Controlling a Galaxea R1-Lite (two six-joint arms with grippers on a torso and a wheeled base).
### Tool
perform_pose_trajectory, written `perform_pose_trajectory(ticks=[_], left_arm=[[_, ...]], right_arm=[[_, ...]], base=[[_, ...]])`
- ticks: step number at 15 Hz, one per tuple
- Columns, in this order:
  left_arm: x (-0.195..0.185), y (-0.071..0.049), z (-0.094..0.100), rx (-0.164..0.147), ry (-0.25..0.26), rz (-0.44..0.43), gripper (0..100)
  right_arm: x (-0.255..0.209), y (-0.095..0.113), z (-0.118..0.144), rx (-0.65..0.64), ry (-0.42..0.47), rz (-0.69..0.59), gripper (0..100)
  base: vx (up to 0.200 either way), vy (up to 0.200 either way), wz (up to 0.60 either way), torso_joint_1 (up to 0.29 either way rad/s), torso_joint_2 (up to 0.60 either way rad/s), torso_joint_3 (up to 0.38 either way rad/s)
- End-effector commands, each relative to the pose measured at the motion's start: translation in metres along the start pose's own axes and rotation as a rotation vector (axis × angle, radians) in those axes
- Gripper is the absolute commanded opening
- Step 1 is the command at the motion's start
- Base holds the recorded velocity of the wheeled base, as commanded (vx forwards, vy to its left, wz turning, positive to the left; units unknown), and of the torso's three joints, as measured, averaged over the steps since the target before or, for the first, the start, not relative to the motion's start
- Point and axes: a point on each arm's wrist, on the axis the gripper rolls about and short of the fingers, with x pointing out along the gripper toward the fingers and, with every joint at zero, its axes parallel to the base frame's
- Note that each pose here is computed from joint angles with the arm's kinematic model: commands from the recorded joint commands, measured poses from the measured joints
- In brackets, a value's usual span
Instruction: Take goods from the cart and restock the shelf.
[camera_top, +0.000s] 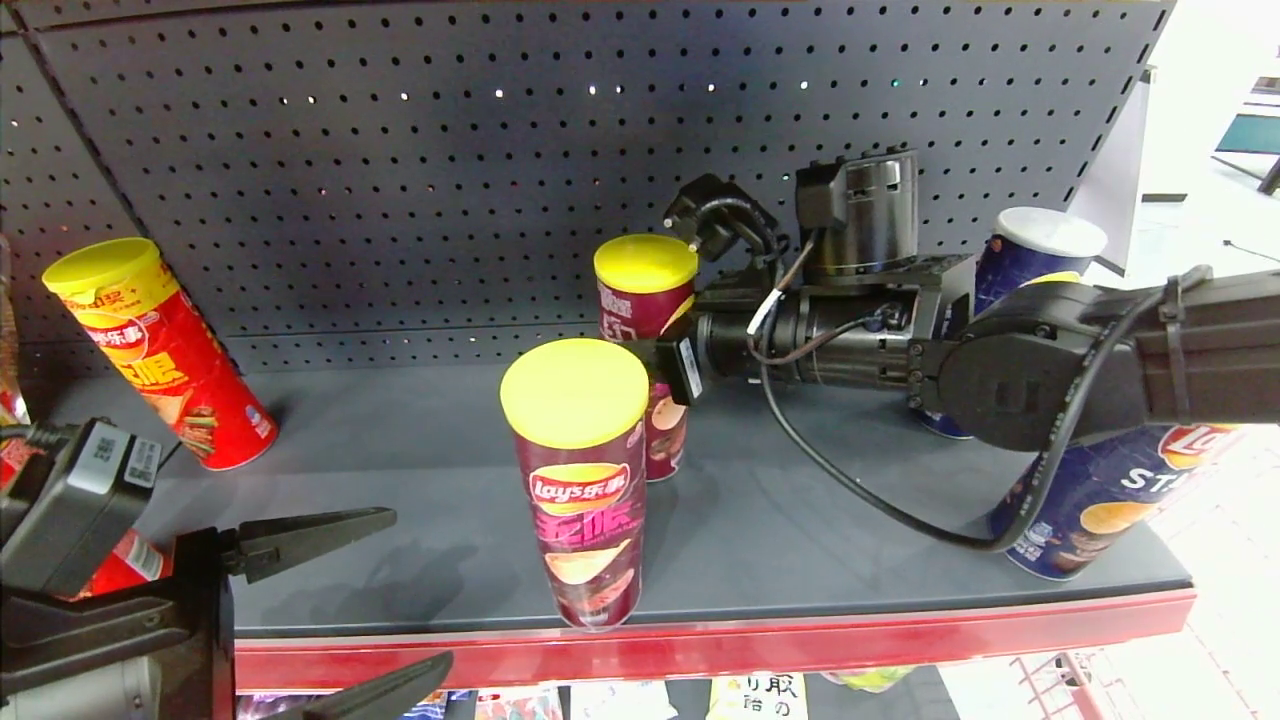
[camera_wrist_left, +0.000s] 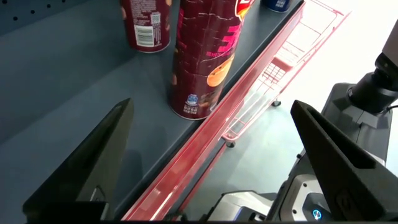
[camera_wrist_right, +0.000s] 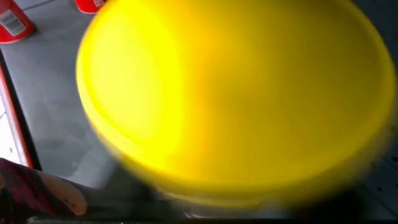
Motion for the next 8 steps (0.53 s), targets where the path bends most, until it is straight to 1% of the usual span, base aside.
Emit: perform_pose_trajectory(ticks=[1, 3, 4, 5, 7, 8], left_arm=[[0.000, 0.000, 0.000, -0.001, 0.002, 0.000, 100], [0.001, 0.000, -0.001, -0.005, 0.005, 0.000, 100], [0.001, 0.000, 0.000, -0.014, 0.003, 0.000, 100], [0.001, 0.001, 0.000, -0.016, 0.005, 0.000, 100], [0.001, 0.001, -0.001, -0.018, 0.006, 0.001, 100], [0.001, 0.001, -0.001, -0.023, 0.009, 0.001, 100]], right_arm=[[-0.002, 0.001, 0.003, 0.004, -0.007, 0.000, 100], [-0.008, 0.002, 0.007, 0.006, -0.015, -0.005, 100], [-0.011, 0.002, 0.008, 0.006, -0.015, -0.005, 100], [-0.017, 0.004, 0.009, 0.005, -0.015, -0.005, 100], [-0.026, 0.006, 0.007, 0.007, -0.008, -0.003, 100], [-0.039, 0.009, 0.005, 0.010, -0.001, -0.008, 100]], base=[[0.000, 0.000, 0.00, 0.000, 0.00, 0.000], [0.000, 0.000, 0.00, 0.000, 0.00, 0.000], [0.000, 0.000, 0.00, 0.000, 0.00, 0.000], [0.000, 0.000, 0.00, 0.000, 0.00, 0.000], [0.000, 0.000, 0.00, 0.000, 0.00, 0.000], [0.000, 0.000, 0.00, 0.000, 0.00, 0.000]])
